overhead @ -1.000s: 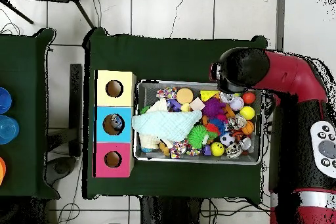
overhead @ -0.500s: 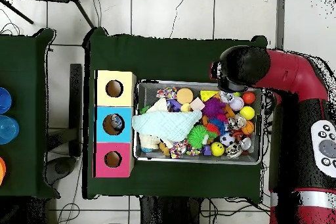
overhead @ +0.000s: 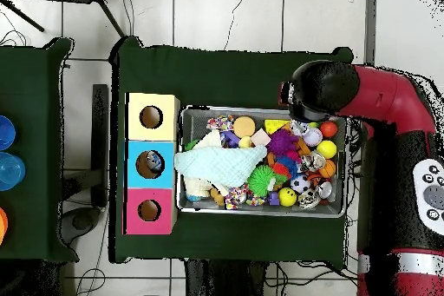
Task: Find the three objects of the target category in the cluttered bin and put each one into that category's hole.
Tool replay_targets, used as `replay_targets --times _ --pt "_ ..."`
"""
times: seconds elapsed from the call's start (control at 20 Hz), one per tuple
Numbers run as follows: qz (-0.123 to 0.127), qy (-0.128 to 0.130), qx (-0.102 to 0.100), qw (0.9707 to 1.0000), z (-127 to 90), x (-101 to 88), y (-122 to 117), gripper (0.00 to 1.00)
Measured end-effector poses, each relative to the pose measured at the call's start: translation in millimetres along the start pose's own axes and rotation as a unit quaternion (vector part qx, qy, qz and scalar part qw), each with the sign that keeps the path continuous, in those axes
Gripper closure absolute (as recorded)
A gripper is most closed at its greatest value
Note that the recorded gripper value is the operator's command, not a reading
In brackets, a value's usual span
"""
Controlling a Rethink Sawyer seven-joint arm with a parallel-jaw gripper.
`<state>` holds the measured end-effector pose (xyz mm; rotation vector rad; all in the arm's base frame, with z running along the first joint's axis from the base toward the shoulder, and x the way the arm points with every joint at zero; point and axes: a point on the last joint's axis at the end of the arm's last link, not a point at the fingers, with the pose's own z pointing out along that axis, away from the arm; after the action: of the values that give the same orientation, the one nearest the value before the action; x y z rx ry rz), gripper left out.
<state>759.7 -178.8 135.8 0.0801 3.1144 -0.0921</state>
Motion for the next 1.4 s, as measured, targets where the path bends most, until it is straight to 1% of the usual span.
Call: replay_targets --times 0.3,0.5,0.65,0.75,0.8,1.0,1.2,1.3,1.4 --pt "0.005 -0.001 0.003 1.0 -2 2.2 -11 0.0" --pt "0.009 -0.003 0.007 0.9999 -9 5.2 -19 0.0" --pt "0.008 -0.007 0.013 0.9999 -22 5.8 -22 0.0" --pt "0.008 -0.014 0.017 0.9997 -31 4.0 -23 0.0" --pt "0.008 -0.019 0.021 0.9996 -40 2.3 -25 0.0" --pt "0.007 -0.031 0.026 0.9992 -49 -0.7 -26 0.0" --pt "0.006 -0.049 0.03 0.9983 -54 -4.3 -27 0.0" --pt "0.003 -0.063 0.031 0.9975 -50 -5.3 -24 0.0" --pt "0.001 -0.071 0.031 0.997 -46 -5.2 -22 0.0"
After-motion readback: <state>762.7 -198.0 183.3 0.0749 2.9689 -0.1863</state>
